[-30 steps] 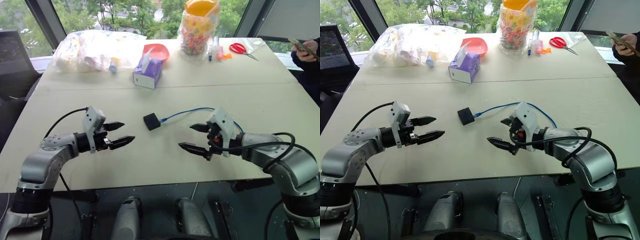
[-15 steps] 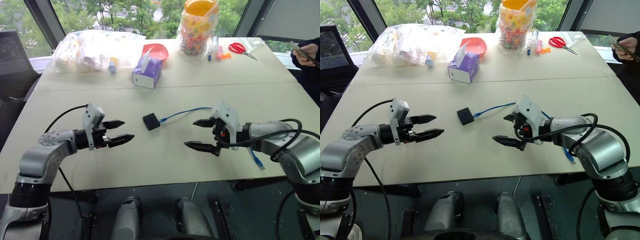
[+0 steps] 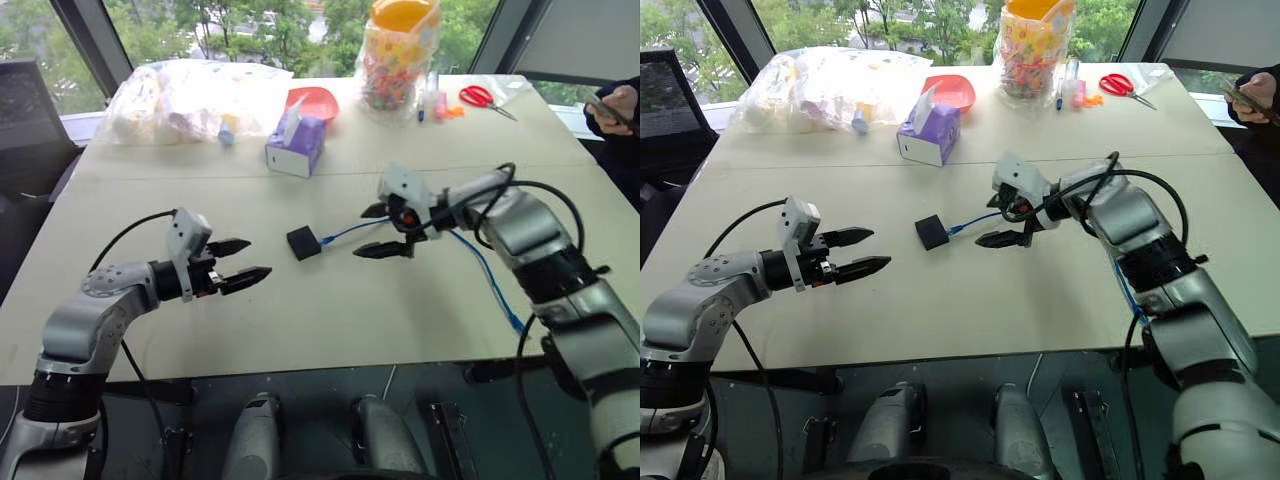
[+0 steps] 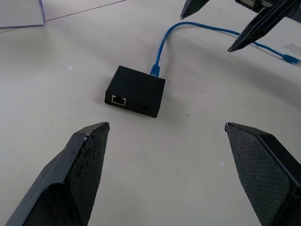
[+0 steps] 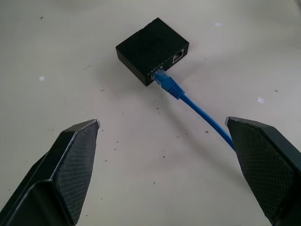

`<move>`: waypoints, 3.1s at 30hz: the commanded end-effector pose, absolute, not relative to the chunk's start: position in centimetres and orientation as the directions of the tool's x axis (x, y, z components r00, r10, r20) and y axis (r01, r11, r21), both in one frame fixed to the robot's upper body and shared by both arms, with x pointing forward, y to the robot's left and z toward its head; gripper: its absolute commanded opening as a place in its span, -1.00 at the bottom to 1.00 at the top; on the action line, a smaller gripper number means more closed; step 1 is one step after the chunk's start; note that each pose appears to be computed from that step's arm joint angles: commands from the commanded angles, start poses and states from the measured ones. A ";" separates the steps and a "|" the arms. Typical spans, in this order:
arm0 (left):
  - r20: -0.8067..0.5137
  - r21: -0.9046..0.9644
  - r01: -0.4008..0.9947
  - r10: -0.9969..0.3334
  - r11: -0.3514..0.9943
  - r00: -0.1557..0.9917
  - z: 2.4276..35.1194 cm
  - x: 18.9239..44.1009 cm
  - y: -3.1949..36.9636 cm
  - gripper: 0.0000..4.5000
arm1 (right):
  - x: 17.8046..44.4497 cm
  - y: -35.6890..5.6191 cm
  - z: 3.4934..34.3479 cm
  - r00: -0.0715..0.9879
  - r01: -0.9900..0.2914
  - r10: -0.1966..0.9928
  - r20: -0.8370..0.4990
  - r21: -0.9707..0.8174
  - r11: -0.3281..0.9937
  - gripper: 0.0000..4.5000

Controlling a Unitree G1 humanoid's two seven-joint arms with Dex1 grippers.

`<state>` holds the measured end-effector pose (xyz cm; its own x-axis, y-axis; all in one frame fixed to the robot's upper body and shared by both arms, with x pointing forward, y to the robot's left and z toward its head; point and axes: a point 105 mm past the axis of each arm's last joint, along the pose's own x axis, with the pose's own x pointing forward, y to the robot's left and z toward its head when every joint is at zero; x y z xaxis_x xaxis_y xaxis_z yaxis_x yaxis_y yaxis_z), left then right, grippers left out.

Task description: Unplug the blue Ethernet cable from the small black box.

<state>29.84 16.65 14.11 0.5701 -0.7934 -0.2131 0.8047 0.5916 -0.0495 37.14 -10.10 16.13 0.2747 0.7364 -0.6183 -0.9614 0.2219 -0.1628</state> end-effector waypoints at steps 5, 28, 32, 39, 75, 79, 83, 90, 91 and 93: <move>-0.161 0.018 0.778 -0.766 0.628 0.622 15.6 29.0 16.8 0.83 | 40.1 -7.5 16.0 0.232 -0.969 0.694 -0.682 -0.223 0.104 1.00; -0.101 -0.011 0.700 -0.698 0.714 0.709 16.5 28.4 17.7 0.85 | 40.2 -4.4 12.6 0.171 -0.977 0.634 -0.754 -0.213 0.011 -0.74; -0.083 -0.060 0.708 -0.710 0.704 0.699 17.2 28.8 17.7 0.85 | 40.1 -4.2 13.1 0.174 -0.970 0.658 -0.733 -0.241 -0.012 -0.99; -0.083 -0.203 0.779 -0.803 0.594 0.590 18.4 28.5 16.5 0.85 | 38.4 -2.5 18.9 0.323 -0.824 0.840 -0.437 -0.566 0.022 -0.99; -0.018 -0.345 0.837 -0.894 0.425 0.447 19.8 30.4 14.0 -0.18 | 30.8 -2.0 21.3 0.430 -0.299 0.889 -0.161 -0.954 -0.029 -1.00; -0.024 -0.340 0.842 -0.899 0.419 0.437 19.6 30.4 13.8 -0.79 | 30.8 -2.1 21.5 0.427 -0.297 0.889 -0.167 -0.954 -0.036 -1.00; -0.041 -0.326 0.842 -0.896 0.430 0.442 19.3 30.4 14.0 -0.79 | 30.9 -2.6 21.6 0.427 -0.355 0.885 -0.185 -0.934 -0.024 -1.00; -0.059 -0.284 0.891 -0.934 0.354 0.352 19.7 28.6 14.9 -0.79 | 30.5 -5.0 23.3 0.291 -0.768 0.917 -0.274 -0.639 0.053 -0.01; -0.063 -0.280 0.900 -0.942 0.334 0.330 19.7 28.2 14.9 -0.79 | 30.4 -5.5 23.3 0.263 -0.820 0.919 -0.293 -0.570 0.053 0.25; -0.069 -0.277 0.907 -0.948 0.317 0.310 19.7 27.9 14.9 -0.79 | 30.3 -5.9 23.3 0.233 -0.869 0.923 -0.307 -0.491 0.056 0.72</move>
